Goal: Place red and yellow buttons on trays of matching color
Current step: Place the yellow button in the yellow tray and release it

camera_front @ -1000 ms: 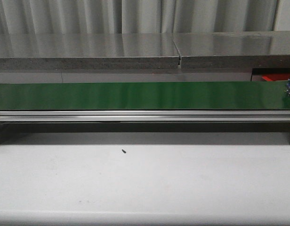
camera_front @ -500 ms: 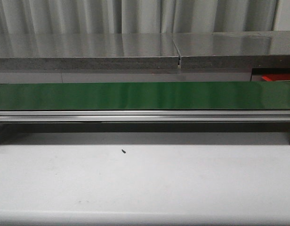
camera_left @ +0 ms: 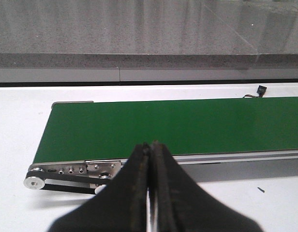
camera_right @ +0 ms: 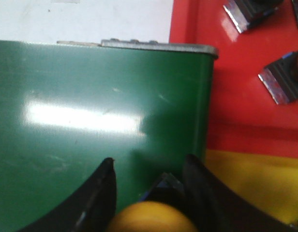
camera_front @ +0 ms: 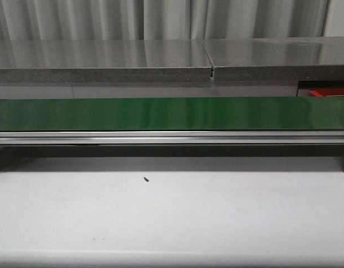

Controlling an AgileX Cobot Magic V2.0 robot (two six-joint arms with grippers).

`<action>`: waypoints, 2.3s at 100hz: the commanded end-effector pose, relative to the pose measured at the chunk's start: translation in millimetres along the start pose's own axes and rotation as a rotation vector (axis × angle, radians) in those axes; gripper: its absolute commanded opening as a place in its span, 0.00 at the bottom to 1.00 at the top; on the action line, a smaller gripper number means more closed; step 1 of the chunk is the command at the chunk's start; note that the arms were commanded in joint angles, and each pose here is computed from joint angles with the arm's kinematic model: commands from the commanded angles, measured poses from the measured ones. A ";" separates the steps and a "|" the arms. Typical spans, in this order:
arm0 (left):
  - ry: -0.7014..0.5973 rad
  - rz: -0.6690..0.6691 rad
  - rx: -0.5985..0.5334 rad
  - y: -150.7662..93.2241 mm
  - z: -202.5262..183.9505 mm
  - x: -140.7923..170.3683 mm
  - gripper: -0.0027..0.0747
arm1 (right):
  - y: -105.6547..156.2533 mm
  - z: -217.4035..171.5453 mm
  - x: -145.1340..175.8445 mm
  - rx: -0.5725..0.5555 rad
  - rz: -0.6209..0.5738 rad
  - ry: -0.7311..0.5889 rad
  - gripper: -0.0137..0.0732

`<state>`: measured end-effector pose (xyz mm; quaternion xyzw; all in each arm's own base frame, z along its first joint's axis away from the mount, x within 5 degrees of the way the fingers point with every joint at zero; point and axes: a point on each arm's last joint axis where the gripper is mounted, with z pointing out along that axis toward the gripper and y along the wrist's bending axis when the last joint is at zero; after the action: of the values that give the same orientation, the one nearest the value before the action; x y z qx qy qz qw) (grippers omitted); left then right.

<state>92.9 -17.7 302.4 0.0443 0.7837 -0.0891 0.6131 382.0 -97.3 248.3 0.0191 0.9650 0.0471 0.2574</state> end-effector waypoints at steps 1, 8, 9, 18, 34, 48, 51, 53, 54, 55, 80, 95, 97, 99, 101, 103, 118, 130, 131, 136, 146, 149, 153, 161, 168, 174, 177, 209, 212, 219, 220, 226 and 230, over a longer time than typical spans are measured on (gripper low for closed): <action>-0.088 -0.019 -0.014 0.6 -2.7 -14.0 0.01 | 0.1 -47.5 -10.4 0.022 0.005 -0.098 0.39; -0.088 -0.019 -0.014 0.6 -2.7 -14.0 0.01 | -4.4 -64.3 -6.9 0.027 0.042 -0.102 0.39; -0.088 -0.019 -0.014 0.6 -2.7 -14.0 0.01 | -4.6 -67.5 -6.6 0.029 0.046 -0.107 0.39; -0.088 -0.019 -0.014 0.6 -2.7 -14.0 0.01 | -12.4 -88.7 0.2 0.042 0.111 -0.116 0.39; -0.088 -0.019 -0.014 0.6 -2.7 -14.0 0.01 | -28.8 -116.3 21.8 0.089 0.213 -0.145 0.39; -0.088 -0.019 -0.014 0.6 -2.7 -14.0 0.01 | -47.8 -120.6 48.7 0.142 0.322 -0.155 0.39; -0.088 -0.019 -0.014 0.6 -2.7 -14.0 0.01 | -51.9 -119.5 54.3 0.154 0.345 -0.158 0.39; -0.088 -0.019 -0.014 0.6 -2.7 -14.0 0.01 | -55.4 -117.6 58.6 0.163 0.362 -0.159 0.39; -0.088 -0.019 -0.014 0.6 -2.7 -14.0 0.01 | -57.6 -116.2 61.5 0.169 0.373 -0.158 0.39; -0.088 -0.019 -0.014 0.6 -2.7 -14.0 0.01 | -58.4 -115.8 62.9 0.171 0.379 -0.159 0.39; -0.088 -0.019 -0.014 0.6 -2.7 -14.0 0.01 | -79.8 -80.7 104.7 0.247 0.507 -0.180 0.39; -0.088 -0.019 -0.014 0.6 -2.7 -14.0 0.01 | -85.7 -65.8 110.6 0.269 0.522 -0.183 0.39; -0.088 -0.019 -0.014 0.6 -2.7 -14.0 0.01 | -86.6 -63.9 110.9 0.269 0.523 -0.179 0.39; -0.088 -0.019 -0.014 0.6 -2.7 -14.0 0.01 | -87.7 -61.3 111.2 0.270 0.525 -0.175 0.39; -0.088 -0.019 -0.014 0.6 -2.7 -14.0 0.01 | -88.5 -59.5 111.3 0.268 0.529 -0.172 0.39; -0.088 -0.019 -0.014 0.6 -2.7 -14.0 0.01 | -89.6 -56.9 111.8 0.267 0.531 -0.166 0.39; -0.088 -0.019 -0.014 0.6 -2.7 -14.0 0.01 | -96.6 -40.8 114.1 0.268 0.548 -0.143 0.39; -0.088 -0.019 -0.014 0.6 -2.7 -14.0 0.01 | -101.4 -30.1 116.1 0.274 0.556 -0.131 0.39; -0.088 -0.019 -0.014 0.6 -2.7 -14.0 0.01 | -101.9 -28.9 116.4 0.273 0.557 -0.128 0.39; -0.088 -0.019 -0.014 0.6 -2.7 -14.0 0.01 | -103.1 -25.6 117.0 0.273 0.563 -0.125 0.39; -0.088 -0.019 -0.014 0.6 -2.7 -14.0 0.01 | -104.1 -22.1 117.7 0.269 0.574 -0.122 0.39; -0.088 -0.019 -0.014 0.6 -2.7 -14.0 0.01 | -104.4 -20.8 118.0 0.267 0.577 -0.119 0.39; -0.088 -0.019 -0.014 0.6 -2.7 -14.0 0.01 | -104.5 -20.5 118.2 0.267 0.578 -0.118 0.39; -0.088 -0.019 -0.014 0.6 -2.7 -14.0 0.01 | -104.4 -20.0 118.4 0.265 0.579 -0.115 0.43; -0.088 -0.019 -0.014 0.6 -2.7 -14.0 0.01 | -104.1 -19.9 118.6 0.263 0.580 -0.112 0.51; -0.088 -0.019 -0.014 0.6 -2.7 -14.0 0.01 | -103.9 -19.8 118.9 0.261 0.581 -0.109 0.59; -0.088 -0.019 -0.014 0.6 -2.7 -14.0 0.01 | -103.8 -19.8 118.9 0.260 0.581 -0.108 0.63; -0.088 -0.019 -0.014 0.6 -2.7 -14.0 0.01 | -100.2 -29.2 114.3 0.247 0.600 -0.141 0.73; -0.088 -0.019 -0.014 0.6 -2.7 -14.0 0.01 | -98.7 -34.1 112.6 0.248 0.599 -0.157 0.73; -0.088 -0.019 -0.014 0.6 -2.7 -14.0 0.01 | -95.0 -44.8 108.4 0.255 0.588 -0.196 0.73; -0.088 -0.019 -0.014 0.6 -2.7 -14.0 0.01 | -93.7 -47.4 107.2 0.257 0.583 -0.205 0.73; -0.088 -0.019 -0.014 0.6 -2.7 -14.0 0.01 | -87.1 -58.5 102.2 0.261 0.562 -0.245 0.73; -0.088 -0.019 -0.014 0.6 -2.7 -14.0 0.01 | -80.2 -67.1 98.0 0.259 0.541 -0.274 0.73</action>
<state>92.9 -17.7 302.4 0.0443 0.7837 -0.0891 0.6131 262.6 -182.7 208.5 0.3260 0.9006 0.0054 0.2874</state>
